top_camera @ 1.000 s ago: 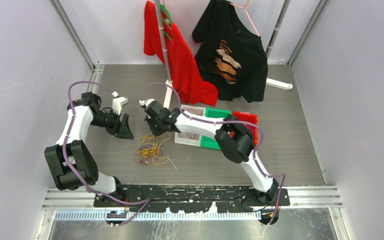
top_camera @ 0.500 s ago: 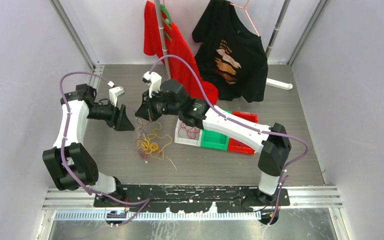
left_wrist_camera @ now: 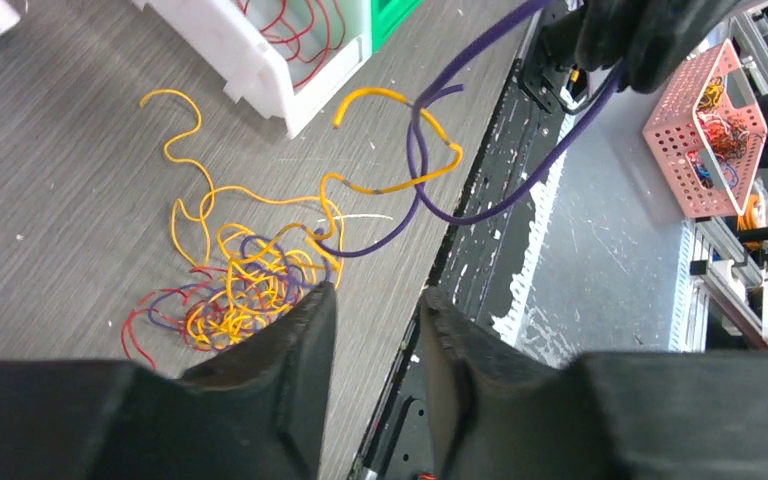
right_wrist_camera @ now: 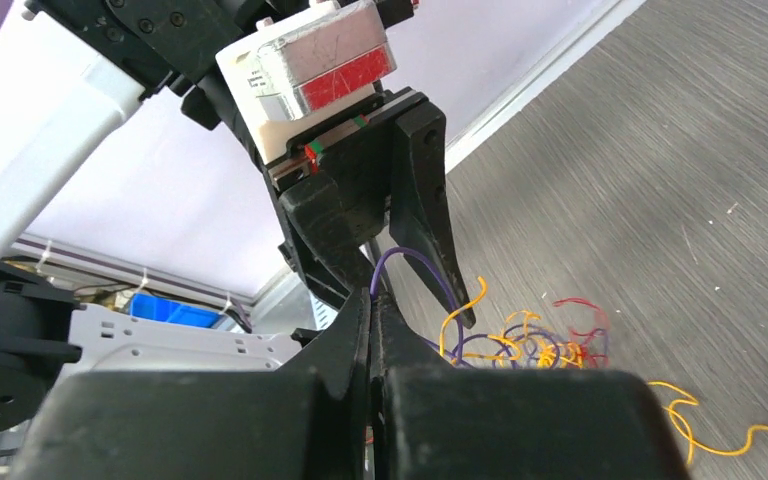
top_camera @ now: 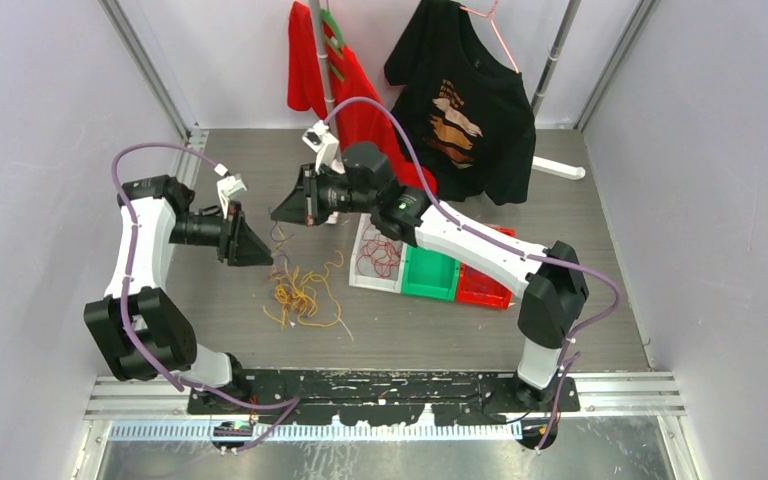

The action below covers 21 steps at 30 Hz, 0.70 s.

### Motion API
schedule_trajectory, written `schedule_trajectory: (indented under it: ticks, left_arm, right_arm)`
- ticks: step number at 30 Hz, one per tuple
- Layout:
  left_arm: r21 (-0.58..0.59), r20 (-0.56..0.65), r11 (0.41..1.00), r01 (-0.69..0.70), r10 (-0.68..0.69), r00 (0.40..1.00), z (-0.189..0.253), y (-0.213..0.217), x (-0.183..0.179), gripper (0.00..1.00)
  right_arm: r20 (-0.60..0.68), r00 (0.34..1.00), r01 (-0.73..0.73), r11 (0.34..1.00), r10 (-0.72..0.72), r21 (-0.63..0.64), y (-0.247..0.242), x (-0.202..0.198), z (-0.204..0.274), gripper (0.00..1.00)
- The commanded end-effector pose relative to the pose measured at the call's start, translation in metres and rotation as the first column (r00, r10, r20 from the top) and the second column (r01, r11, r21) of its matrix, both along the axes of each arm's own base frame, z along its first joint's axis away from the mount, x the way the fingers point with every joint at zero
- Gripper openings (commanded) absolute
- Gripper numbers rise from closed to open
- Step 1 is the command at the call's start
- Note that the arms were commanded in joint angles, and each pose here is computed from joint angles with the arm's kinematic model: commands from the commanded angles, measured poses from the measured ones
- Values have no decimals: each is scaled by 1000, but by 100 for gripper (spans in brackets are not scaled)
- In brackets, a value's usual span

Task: Untangle the cables
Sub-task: Untie the cable.

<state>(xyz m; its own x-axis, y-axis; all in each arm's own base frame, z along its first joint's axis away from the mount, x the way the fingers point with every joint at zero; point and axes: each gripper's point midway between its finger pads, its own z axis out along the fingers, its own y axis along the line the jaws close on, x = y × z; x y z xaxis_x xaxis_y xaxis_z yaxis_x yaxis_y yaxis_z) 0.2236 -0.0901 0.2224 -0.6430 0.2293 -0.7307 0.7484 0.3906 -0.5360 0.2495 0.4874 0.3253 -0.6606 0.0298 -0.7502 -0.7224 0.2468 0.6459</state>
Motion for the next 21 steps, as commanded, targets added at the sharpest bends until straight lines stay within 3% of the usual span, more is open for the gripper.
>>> schedule_trajectory:
  ticks: [1,5,9,12,16,18,21]
  left_arm:
    - [-114,1,993,26,-26,1000,22,-12,-14,34]
    - [-127,-6,991,32,-33,999,15,-14,-17,33]
    - [-58,-8,997,-45,44,999,1,-6,-2,36]
    - [3,96,992,-123,122,988,-1,0,11,53]
    - [-8,235,991,-133,131,963,17,-5,3,63]
    - [-17,241,990,-138,138,961,17,-7,0,64]
    - [-11,225,989,-146,145,964,6,-6,1,53]
  right_arm:
    - [42,997,-63,985,57,158,-5,-17,67,1]
    - [22,998,-63,978,60,198,-11,-20,80,1]
    - [22,996,-90,967,87,237,-15,-28,101,1]
    - [33,995,-102,966,97,239,-20,-33,113,1]
    - [49,995,-92,965,82,245,-26,-33,125,1]
    - [58,996,-85,961,73,264,-29,-33,134,1]
    - [57,995,-90,952,76,292,-31,-36,147,1]
